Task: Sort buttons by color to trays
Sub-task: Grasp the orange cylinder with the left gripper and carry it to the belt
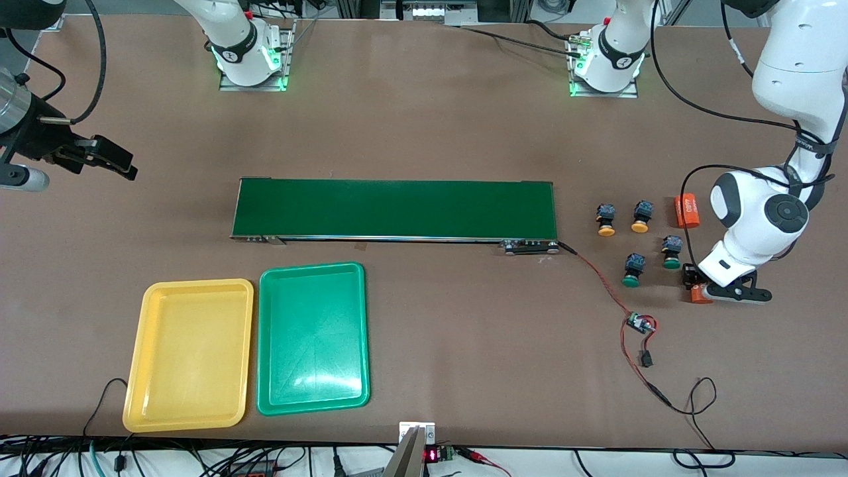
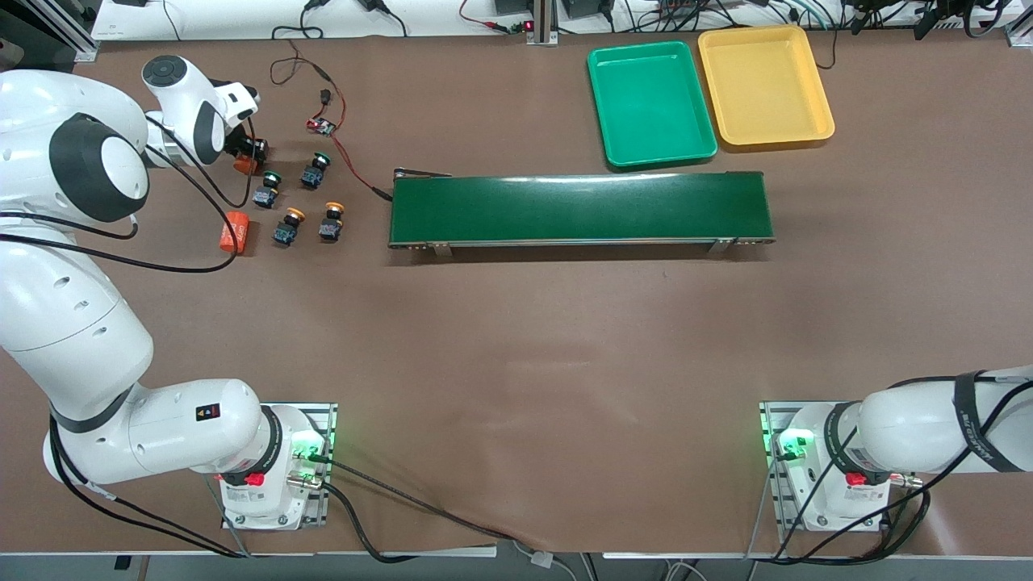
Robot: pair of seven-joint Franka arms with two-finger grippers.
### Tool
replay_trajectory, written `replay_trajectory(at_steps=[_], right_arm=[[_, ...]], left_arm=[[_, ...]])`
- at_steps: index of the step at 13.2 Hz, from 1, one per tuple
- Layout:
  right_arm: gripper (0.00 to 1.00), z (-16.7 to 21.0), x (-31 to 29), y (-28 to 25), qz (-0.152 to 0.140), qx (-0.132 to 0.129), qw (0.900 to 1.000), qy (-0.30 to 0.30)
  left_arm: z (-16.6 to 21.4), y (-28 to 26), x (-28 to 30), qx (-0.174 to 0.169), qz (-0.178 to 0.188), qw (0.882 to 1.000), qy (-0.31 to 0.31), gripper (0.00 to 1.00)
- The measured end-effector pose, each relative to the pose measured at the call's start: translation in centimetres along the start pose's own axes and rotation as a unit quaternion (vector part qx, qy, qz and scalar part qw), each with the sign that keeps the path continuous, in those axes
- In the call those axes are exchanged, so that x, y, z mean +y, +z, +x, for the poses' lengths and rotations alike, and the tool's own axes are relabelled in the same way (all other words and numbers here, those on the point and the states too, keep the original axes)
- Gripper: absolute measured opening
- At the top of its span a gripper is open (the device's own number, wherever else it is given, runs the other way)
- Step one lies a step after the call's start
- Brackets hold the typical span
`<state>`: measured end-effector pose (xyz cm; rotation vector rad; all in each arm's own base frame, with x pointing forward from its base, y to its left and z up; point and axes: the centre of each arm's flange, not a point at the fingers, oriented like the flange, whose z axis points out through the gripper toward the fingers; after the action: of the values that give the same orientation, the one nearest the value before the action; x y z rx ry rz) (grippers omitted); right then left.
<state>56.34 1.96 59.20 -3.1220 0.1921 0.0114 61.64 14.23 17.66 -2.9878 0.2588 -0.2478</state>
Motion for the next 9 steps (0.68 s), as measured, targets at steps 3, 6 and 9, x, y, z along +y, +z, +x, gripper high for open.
replay_trajectory(at_steps=[3,6,9], right_arm=[[1.00,0.0,0.0,0.0,0.000,0.000,1.000,0.000],[1.00,0.1,-0.1,0.1,0.000,-0.001,1.000,0.000],[1.00,0.1,-0.1,0.2,0.000,-0.002,1.000,-0.001]], left_arm=[[2.6,-4.5,0.6,-0.046,-0.018,0.997,0.054,0.50],[5.6,-11.8,5.2,-0.144,-0.065,0.981,0.111,0.50],[6.5,-15.3,13.1,-0.211,-0.118,0.946,0.214,0.50]])
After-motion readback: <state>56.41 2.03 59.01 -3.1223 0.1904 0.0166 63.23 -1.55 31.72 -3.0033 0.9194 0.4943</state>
